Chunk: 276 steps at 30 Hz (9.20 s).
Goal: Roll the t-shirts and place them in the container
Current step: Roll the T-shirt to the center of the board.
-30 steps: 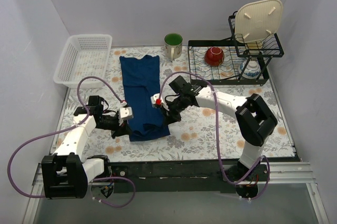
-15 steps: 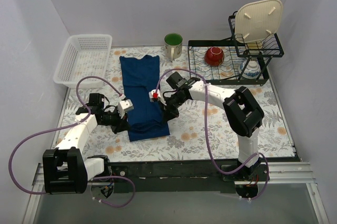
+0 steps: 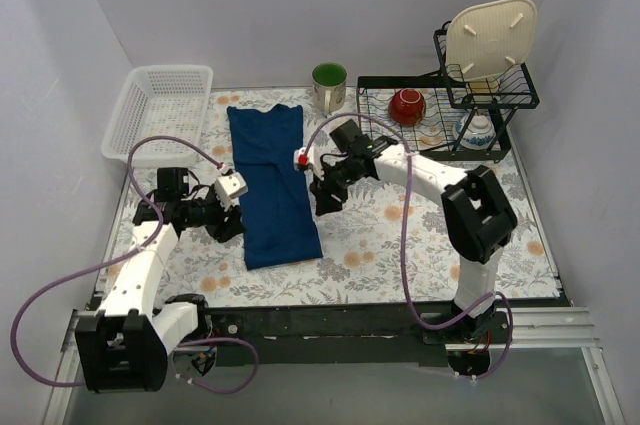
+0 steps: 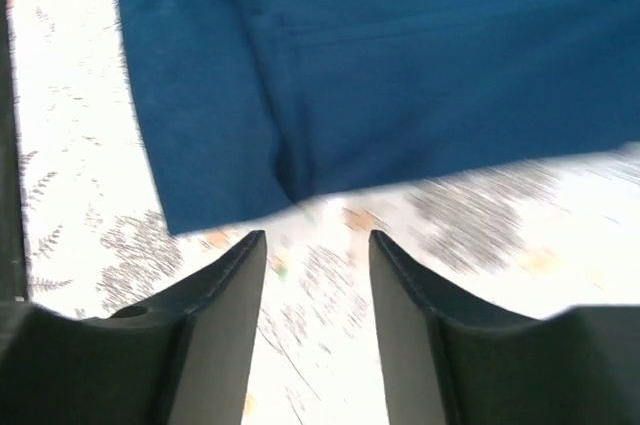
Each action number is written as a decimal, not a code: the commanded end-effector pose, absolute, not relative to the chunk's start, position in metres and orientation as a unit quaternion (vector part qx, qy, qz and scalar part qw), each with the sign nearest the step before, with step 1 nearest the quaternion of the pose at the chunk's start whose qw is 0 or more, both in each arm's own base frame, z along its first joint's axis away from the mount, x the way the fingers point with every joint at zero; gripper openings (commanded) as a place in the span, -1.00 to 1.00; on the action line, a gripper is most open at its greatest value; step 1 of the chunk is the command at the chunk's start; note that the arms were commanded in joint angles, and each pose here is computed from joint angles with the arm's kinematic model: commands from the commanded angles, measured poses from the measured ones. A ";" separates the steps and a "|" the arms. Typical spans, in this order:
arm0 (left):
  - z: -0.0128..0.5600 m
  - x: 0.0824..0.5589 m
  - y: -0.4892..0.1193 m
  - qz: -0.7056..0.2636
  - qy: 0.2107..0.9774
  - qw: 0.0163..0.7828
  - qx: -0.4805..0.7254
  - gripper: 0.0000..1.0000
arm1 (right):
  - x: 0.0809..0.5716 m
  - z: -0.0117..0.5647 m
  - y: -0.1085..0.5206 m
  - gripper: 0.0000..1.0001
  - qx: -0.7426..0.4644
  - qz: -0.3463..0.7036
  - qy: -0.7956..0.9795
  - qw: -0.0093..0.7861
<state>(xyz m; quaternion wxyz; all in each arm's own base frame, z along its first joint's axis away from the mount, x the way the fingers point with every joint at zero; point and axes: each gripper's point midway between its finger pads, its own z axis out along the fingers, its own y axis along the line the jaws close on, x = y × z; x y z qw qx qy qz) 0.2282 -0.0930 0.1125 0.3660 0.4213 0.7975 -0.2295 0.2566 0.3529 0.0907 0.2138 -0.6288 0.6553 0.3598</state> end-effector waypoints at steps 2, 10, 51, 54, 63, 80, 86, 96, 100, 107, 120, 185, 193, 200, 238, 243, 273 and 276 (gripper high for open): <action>0.148 0.194 -0.120 -0.241 0.675 0.425 0.553 0.18 | 0.271 0.151 0.333 0.13 -0.637 0.305 0.631 0.320; 0.102 0.167 -0.147 -0.246 0.610 0.366 0.659 0.33 | 0.277 0.166 0.320 0.26 -0.592 0.274 0.662 0.370; 0.080 0.170 -0.178 -0.405 0.729 0.260 0.487 -1.00 | 0.151 0.087 0.374 0.50 -0.743 0.240 0.450 0.434; 0.080 0.171 -0.176 -0.410 0.729 0.257 0.484 -1.00 | 0.157 0.078 0.381 0.50 -0.741 0.228 0.449 0.444; 0.082 0.175 -0.169 -0.418 0.732 0.250 0.477 -1.00 | 0.181 0.058 0.395 0.33 -0.739 0.185 0.451 0.465; 0.073 0.171 -0.143 -0.220 0.638 0.449 0.585 0.30 | 0.196 0.042 0.391 -0.75 -0.733 0.221 0.503 0.401; 0.060 0.178 -0.141 -0.187 0.637 0.454 0.594 0.31 | 0.191 0.044 0.391 -0.75 -0.735 0.232 0.500 0.395; 0.050 0.185 -0.153 -0.228 0.672 0.421 0.565 -0.51 | 0.186 0.041 0.391 -0.73 -0.743 0.238 0.491 0.388; 0.046 0.159 -0.154 -0.286 0.704 0.341 0.554 -1.00 | 0.177 0.038 0.383 -0.73 -0.740 0.256 0.513 0.351; 0.072 0.141 -0.150 -0.334 0.726 0.234 0.554 -1.00 | 0.144 0.078 0.353 -0.73 -0.739 0.363 0.514 0.240; 0.064 0.119 -0.141 -0.378 0.788 0.100 0.476 -1.00 | 0.117 0.096 0.319 -0.76 -0.715 0.492 0.497 0.008; 0.066 0.171 -0.161 -0.217 0.623 0.382 0.647 0.19 | 0.204 -0.069 0.341 -0.75 -0.517 0.495 0.678 -0.167; 0.024 0.152 -0.159 -0.206 0.643 0.325 0.662 0.12 | 0.201 -0.070 0.342 -0.74 -0.503 0.508 0.677 -0.174; -0.009 0.161 -0.139 -0.122 0.651 0.305 0.684 -0.36 | 0.209 -0.060 0.349 -0.63 -0.505 0.522 0.671 -0.148; 0.084 0.172 -0.188 -0.377 0.727 0.283 0.499 -1.00 | 0.160 0.094 0.362 0.57 -0.733 0.284 0.429 0.445; 0.088 0.174 -0.189 -0.384 0.727 0.284 0.492 -1.00 | 0.165 0.085 0.368 0.58 -0.714 0.279 0.446 0.461; 0.090 0.167 -0.168 -0.295 0.708 0.379 0.518 0.24 | 0.198 0.047 0.375 -0.40 -0.721 0.210 0.468 0.465; 0.080 0.168 -0.163 -0.261 0.701 0.389 0.537 0.31 | 0.195 0.045 0.373 -0.42 -0.722 0.215 0.474 0.457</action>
